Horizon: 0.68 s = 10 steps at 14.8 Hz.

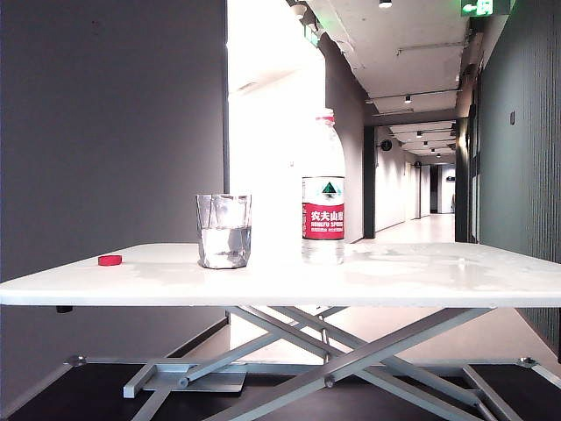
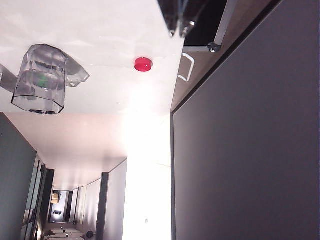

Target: Pick up the mineral water bottle on the table and pour water into the mug until it's half full.

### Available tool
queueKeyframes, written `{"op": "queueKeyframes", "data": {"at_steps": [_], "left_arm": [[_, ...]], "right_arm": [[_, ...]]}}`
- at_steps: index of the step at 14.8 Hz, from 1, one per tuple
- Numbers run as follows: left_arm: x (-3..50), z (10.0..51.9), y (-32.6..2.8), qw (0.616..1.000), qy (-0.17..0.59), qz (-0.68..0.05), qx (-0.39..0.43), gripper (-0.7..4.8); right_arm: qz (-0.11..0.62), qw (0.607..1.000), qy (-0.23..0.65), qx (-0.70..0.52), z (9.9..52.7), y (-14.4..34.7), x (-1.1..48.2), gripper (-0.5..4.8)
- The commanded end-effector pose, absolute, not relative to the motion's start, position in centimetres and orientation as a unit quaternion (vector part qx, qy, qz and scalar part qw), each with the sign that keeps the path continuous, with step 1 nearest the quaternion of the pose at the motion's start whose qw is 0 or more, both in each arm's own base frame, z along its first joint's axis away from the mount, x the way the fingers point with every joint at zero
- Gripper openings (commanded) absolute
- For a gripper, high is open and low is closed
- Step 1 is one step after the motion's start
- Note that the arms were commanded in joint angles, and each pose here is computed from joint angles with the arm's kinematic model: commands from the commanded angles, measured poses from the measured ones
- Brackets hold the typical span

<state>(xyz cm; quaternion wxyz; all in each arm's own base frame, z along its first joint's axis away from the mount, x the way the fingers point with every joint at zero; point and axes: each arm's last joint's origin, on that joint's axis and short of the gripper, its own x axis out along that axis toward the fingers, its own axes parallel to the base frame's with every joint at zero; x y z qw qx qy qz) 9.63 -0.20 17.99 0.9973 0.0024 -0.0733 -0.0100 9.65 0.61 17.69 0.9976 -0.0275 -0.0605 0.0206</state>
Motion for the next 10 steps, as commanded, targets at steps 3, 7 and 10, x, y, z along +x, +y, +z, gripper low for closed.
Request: {"op": "queueKeyframes", "data": {"at_steps": [3,7,10], "left_arm": [[9.6,18.16,-0.21,0.997,-0.079,-0.012,0.003,-0.05],[9.6,18.16,-0.21,0.997,-0.079,-0.012,0.003,-0.05],[9.6,18.16,-0.21,0.997,-0.079,-0.012,0.003,-0.05]], "right_arm": [[-0.019,0.997,-0.068,-0.023,17.81,-0.18,9.65,-0.08],[-0.019,0.997,-0.066,-0.024,17.76,-0.18,9.66,-0.08],[-0.019,0.997,-0.065,-0.024,17.76,-0.18,9.66,-0.08]]}}
